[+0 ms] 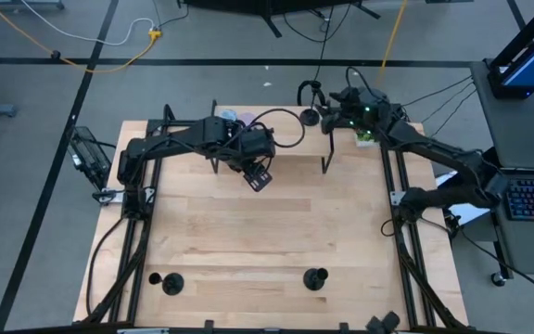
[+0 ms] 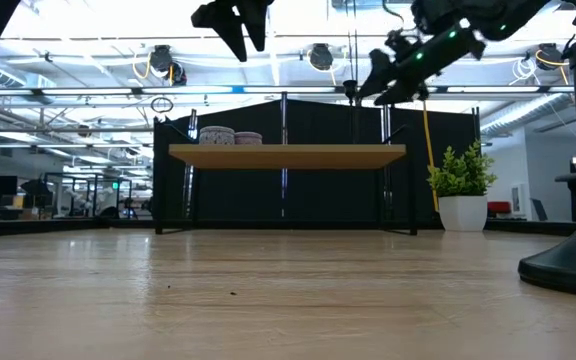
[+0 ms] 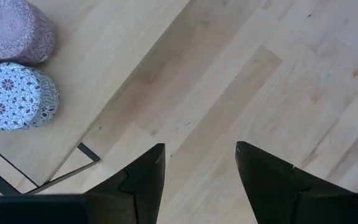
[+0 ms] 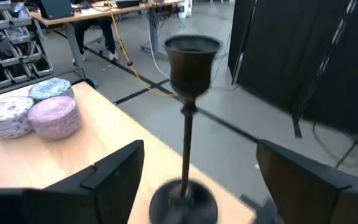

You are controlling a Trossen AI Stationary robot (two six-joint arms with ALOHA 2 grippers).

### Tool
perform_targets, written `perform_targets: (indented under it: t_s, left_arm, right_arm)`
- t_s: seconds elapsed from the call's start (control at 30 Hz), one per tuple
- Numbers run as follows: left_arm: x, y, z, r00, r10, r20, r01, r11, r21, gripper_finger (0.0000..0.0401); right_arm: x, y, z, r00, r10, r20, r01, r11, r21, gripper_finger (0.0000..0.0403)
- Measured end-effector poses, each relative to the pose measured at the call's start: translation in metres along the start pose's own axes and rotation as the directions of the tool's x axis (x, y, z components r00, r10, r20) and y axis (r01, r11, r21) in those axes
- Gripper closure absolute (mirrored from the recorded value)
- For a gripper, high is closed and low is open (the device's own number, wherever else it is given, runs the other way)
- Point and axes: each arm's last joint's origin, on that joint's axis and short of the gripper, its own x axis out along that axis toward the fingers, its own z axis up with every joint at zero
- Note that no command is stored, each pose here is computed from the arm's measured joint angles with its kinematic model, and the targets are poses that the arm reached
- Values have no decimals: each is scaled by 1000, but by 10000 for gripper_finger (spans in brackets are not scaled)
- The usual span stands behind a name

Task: Pick & Place candle stick holders
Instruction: Put the left black candle holder on the shelf

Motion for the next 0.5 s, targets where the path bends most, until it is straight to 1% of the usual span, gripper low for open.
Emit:
perform_targets:
  t_s: [0.13,0.23,0.33,0.43,0.5]
  left_arm:
    - [-1,-4,-4,1000,1,-10,-1,1000,-15,201]
    - [-2,-10,-8,1000,-7,-11,7,1000,-12,201]
    - [-4,-18,-13,1000,-17,-12,17,1000,-11,201]
    - [-6,-27,-19,1000,-25,-11,25,1000,-12,201]
    - [-8,-33,-24,1000,-23,-4,23,1000,-16,201]
  right_arm:
    - [-25,1,2,998,7,-67,-3,998,62,89]
    - [-46,4,3,993,31,-110,-23,997,72,96]
    - [-67,10,2,982,113,-149,-101,991,83,109]
    - [-86,16,1,962,207,-179,-190,976,108,127]
    - [-97,20,-1,948,246,-202,-224,966,126,143]
